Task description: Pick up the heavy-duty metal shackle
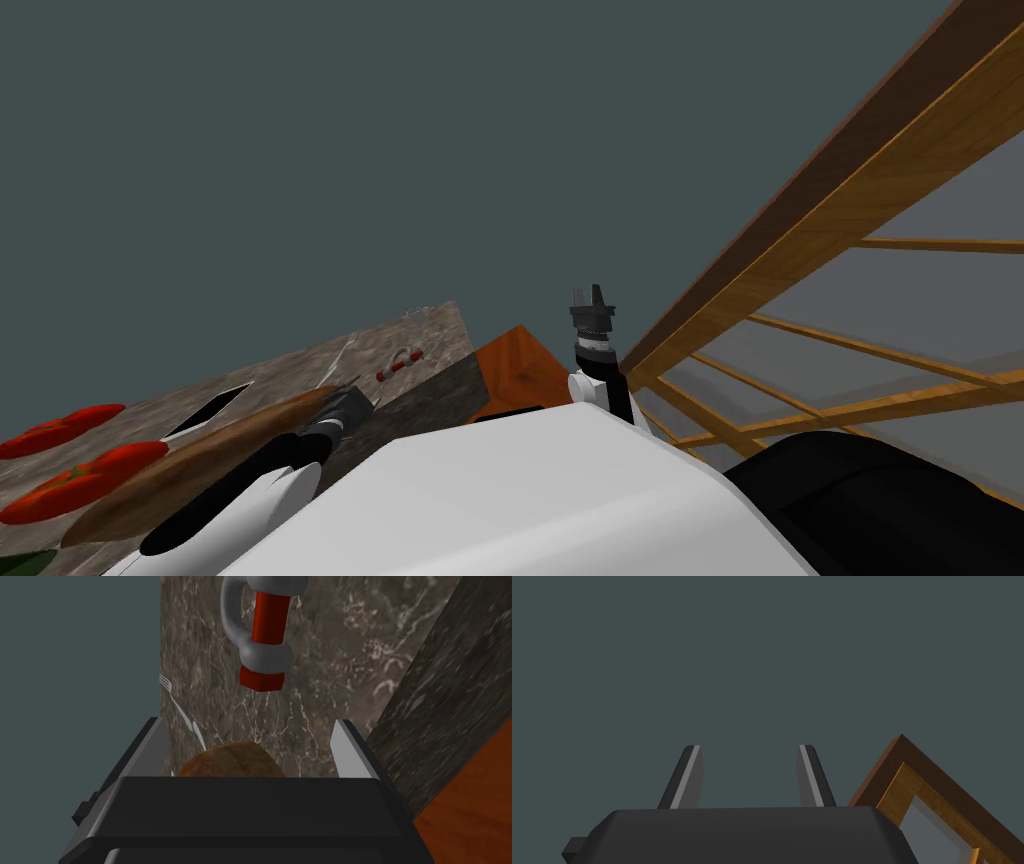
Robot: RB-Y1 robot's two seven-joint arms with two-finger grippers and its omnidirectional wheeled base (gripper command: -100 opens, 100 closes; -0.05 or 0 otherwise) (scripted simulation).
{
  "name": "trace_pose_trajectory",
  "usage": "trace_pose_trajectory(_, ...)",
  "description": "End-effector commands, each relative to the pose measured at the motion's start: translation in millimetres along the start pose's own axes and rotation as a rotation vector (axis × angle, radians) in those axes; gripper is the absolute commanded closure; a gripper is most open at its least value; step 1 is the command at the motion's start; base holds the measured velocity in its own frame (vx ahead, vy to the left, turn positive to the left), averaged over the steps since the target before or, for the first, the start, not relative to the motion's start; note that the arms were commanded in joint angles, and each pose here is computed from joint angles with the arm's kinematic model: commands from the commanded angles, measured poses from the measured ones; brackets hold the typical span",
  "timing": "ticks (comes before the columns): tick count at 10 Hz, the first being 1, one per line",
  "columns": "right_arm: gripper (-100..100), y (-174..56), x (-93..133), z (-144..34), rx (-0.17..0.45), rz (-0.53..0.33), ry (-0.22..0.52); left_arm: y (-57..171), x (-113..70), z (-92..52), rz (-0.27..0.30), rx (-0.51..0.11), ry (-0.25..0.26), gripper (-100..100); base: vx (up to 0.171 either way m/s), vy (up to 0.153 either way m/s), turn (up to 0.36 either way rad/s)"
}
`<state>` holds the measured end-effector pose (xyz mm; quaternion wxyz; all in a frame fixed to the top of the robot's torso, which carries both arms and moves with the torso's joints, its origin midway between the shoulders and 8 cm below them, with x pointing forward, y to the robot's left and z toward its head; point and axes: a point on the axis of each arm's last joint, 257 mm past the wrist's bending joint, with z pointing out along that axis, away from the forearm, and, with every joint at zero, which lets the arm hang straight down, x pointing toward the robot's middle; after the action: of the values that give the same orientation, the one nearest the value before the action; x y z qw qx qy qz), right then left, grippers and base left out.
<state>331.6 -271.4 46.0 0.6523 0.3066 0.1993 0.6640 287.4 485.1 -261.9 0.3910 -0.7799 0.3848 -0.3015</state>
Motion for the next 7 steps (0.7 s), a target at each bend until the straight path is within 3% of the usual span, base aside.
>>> trace_pose_trajectory(1, 0, 0.0, 0.0, 0.0, 0.000, 0.000, 0.000, 8.0, -6.6, -0.3, -0.011, -0.039, -0.018, -100, 0.005, -0.005, -0.118)
trace_pose_trajectory(7, 0, 0.0, 0.0, 0.0, 0.000, 0.000, 0.000, 24.5, -32.4, -1.6, -0.060, -0.156, -0.078, -100, 0.007, -0.002, -0.152)
